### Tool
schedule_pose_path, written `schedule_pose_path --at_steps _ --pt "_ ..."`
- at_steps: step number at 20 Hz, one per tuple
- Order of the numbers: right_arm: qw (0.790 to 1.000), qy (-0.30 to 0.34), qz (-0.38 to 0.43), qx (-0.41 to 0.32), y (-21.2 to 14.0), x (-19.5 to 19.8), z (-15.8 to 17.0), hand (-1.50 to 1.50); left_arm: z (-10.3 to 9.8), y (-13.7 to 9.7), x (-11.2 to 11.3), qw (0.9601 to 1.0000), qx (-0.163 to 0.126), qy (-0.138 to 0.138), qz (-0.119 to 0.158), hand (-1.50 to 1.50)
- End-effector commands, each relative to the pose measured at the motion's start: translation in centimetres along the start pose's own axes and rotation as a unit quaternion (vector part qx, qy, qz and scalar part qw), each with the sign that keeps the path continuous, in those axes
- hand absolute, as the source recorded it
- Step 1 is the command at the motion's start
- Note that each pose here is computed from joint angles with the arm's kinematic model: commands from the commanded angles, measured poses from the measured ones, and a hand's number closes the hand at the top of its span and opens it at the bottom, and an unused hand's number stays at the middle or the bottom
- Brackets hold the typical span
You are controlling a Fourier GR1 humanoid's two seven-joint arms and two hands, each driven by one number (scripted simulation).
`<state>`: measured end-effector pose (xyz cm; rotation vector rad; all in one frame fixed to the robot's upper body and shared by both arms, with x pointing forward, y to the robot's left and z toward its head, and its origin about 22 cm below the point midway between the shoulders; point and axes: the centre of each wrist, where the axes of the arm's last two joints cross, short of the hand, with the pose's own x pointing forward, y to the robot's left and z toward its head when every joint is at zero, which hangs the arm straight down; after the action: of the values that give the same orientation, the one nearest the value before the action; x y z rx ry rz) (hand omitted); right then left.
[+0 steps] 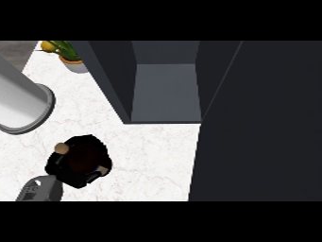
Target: Pick up the wine, place it into the cabinet and close the cabinet
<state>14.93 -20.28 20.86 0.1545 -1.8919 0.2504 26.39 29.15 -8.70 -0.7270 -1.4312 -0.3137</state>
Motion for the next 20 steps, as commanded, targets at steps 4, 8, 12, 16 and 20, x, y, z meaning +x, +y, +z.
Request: schedule_pose_path --at_steps 4,8,12,16,20 --pt "1.000 -0.025 -0.010 0.004 -0.1 1.8 1.4 -1.50 -1.4 -1.1 1.9 0.9924 -0.086 -0.057 -0.068 1.50" --pt "1.000 -0.021 -0.006 -0.001 -0.1 1.1 1.8 -1.50 2.7 -0.4 0.1 0.9852 0.102 -0.086 -0.108 1.50" --pt "1.000 -0.027 -0.003 -0.004 0.0 0.7 1.1 -1.50 4.1 0.7 -0.3 0.9453 0.285 -0.122 -0.102 1.50" --pt "1.000 -0.025 -0.002 0.002 -0.1 2.6 2.3 -1.50 2.9 1.0 1.7 0.9315 0.286 -0.167 -0.150 1.50" --pt "1.000 -0.022 -0.013 -0.002 -0.3 1.4 2.1 -1.50 3.0 -2.3 0.8 0.9150 0.303 -0.201 -0.174 1.50"
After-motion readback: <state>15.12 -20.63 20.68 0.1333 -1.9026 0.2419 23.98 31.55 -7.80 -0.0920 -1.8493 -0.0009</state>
